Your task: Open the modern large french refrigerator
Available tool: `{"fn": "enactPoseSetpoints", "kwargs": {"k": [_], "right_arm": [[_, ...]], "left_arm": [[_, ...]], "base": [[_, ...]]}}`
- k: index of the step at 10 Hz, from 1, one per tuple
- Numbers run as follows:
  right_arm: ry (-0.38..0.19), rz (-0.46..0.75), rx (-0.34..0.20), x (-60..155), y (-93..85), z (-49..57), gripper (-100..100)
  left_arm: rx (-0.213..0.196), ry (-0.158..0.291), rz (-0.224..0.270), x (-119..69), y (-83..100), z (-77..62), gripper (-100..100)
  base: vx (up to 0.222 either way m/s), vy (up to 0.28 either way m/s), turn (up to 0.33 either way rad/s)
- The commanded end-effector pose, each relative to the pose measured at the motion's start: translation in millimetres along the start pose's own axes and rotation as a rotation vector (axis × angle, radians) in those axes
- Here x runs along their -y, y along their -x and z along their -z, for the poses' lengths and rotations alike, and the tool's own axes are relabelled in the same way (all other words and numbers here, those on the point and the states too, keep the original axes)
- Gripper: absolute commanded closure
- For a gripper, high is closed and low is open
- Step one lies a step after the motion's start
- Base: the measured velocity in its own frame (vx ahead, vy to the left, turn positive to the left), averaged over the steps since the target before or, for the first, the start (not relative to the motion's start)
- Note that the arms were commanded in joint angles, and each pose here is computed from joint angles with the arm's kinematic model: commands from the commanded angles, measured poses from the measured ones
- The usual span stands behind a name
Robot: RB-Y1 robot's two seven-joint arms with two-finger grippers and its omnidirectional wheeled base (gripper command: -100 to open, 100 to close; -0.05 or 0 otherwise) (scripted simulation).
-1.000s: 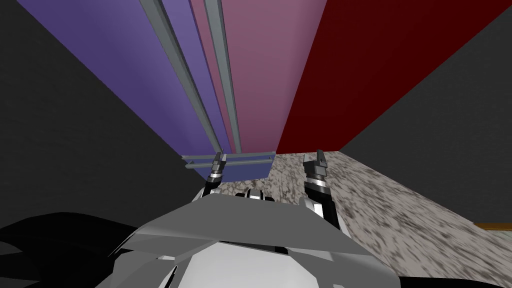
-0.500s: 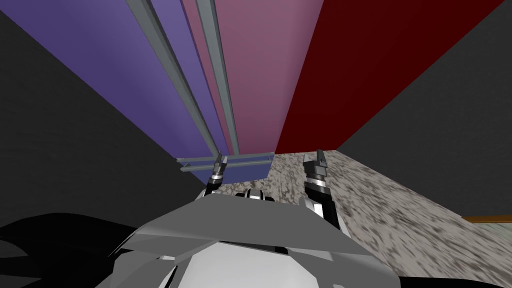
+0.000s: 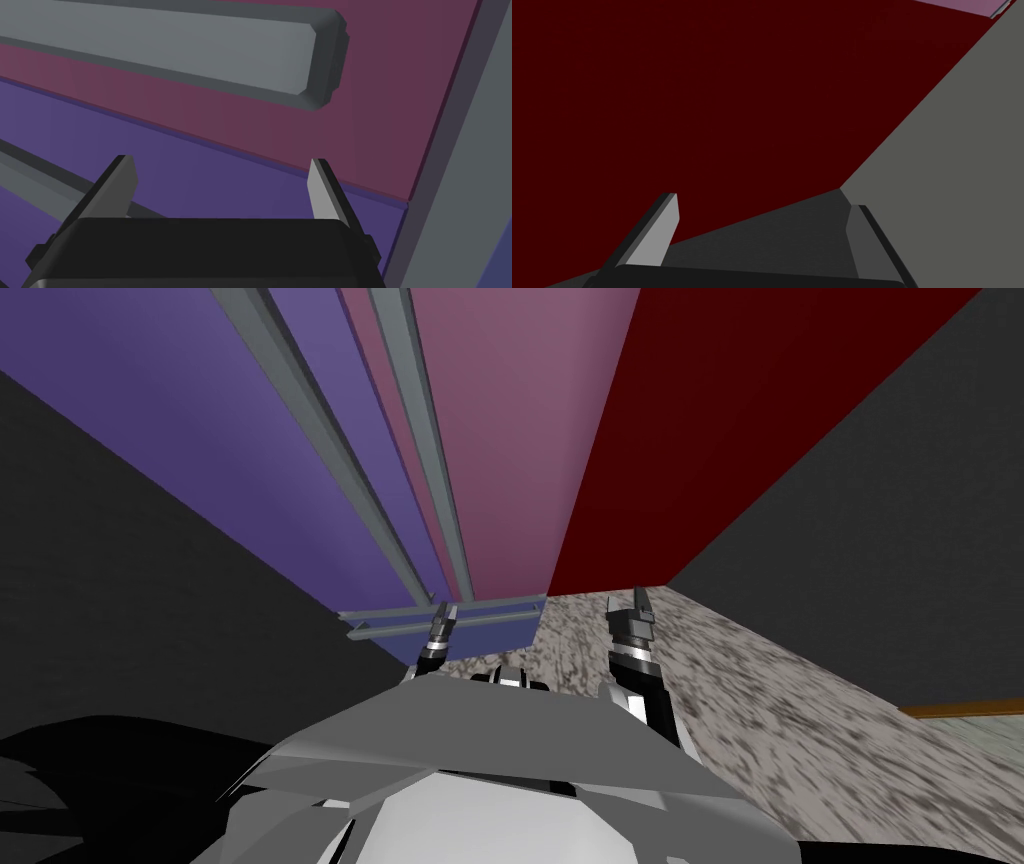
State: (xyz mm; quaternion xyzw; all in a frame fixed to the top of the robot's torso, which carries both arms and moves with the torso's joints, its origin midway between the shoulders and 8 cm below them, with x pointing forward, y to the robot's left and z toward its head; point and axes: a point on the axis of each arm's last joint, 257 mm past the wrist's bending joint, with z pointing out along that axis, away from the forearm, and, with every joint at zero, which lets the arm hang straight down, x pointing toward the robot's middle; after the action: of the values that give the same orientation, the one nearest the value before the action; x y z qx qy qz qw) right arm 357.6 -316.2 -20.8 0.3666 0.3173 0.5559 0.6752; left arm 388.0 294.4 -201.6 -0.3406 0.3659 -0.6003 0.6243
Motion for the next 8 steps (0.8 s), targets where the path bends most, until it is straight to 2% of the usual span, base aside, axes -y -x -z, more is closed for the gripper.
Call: {"fn": "enactPoseSetpoints", "kwargs": {"k": [1,8], "right_arm": [[0.0,0.0,0.0,0,0.0,0.0,0],[0.0,0.0,0.0,0,0.0,0.0,0]], "left_arm": [[0.005,0.033,0.022,-18.7,-1.9,9.5,-100],[0.032,0.109,0.102,-58.8,-17.3,34.3,-100]], "base": [[0.046,0.003,-0.076],[0.048,-0.002,-0.05]]}}
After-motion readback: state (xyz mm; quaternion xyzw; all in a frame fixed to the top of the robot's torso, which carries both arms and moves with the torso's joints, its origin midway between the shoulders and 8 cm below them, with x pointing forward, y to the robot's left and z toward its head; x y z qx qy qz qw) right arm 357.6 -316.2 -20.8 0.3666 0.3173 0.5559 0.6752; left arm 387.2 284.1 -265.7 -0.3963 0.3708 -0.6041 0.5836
